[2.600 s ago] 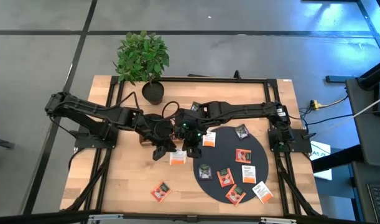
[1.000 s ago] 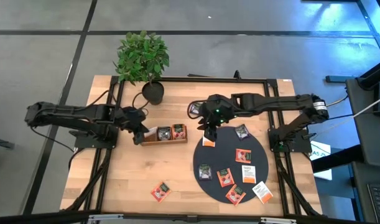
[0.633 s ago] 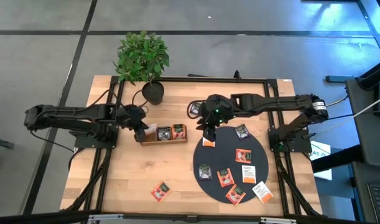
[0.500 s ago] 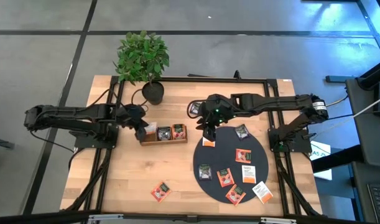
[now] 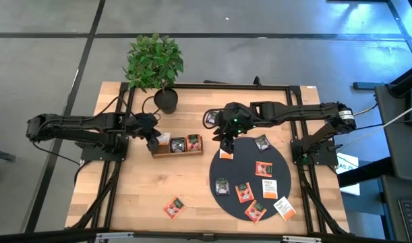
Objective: Pick & Place Tea
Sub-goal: Put the white tea bag into the left section of the wooden organizer
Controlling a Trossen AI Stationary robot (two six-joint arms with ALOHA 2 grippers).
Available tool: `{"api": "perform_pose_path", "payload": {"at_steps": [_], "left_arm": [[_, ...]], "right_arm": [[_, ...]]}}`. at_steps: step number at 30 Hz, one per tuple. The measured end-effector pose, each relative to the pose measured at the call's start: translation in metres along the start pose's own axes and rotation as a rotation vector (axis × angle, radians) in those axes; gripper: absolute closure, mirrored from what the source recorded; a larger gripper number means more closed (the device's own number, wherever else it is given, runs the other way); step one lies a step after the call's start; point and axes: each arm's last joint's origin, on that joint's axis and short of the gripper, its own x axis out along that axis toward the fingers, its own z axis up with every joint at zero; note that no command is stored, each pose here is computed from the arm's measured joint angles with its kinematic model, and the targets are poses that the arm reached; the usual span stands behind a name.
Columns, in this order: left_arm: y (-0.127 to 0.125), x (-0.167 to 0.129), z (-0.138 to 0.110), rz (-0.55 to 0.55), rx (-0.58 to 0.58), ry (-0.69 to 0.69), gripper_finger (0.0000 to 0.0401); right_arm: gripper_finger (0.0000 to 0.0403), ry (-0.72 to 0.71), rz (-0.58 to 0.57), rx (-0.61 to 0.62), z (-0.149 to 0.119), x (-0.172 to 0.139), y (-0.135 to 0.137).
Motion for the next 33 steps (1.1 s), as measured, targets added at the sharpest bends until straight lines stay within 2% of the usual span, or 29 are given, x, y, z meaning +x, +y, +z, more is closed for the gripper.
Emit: {"api": "perform_pose_path", "payload": {"at_steps": [10, 16, 20, 24, 27, 33], "left_arm": [[0.0, -0.001, 0.001, 0.014, 0.006, -0.029, 0.0302], [-0.002, -0.01, 0.009, -0.031, 0.036, -0.154, 0.0298], [-0.003, -0.012, 0.009, -0.053, 0.081, -0.164, 0.0301], [-0.004, -0.008, 0.012, -0.07, 0.05, -0.131, 0.0295], [-0.009, -0.006, 0.021, -0.119, 0.093, -0.089, 0.0291], [-0.011, 0.005, 0.039, -0.033, 0.156, 0.051, 0.0292]], "right_arm": [[0.0274, 0.004, 0.0, 0.032, 0.0, 0.0, 0.0], [0.0274, 0.004, 0.0, 0.034, 0.0, 0.0, 0.0], [0.0274, 0.003, 0.0, 0.034, 0.0, 0.0, 0.0], [0.0274, -0.002, 0.001, 0.029, 0.0, 0.0, 0.0], [0.0274, -0.015, 0.005, 0.037, 0.002, 0.0, 0.0], [0.0274, -0.031, 0.009, 0.04, 0.003, 0.0, 0.001]]}}
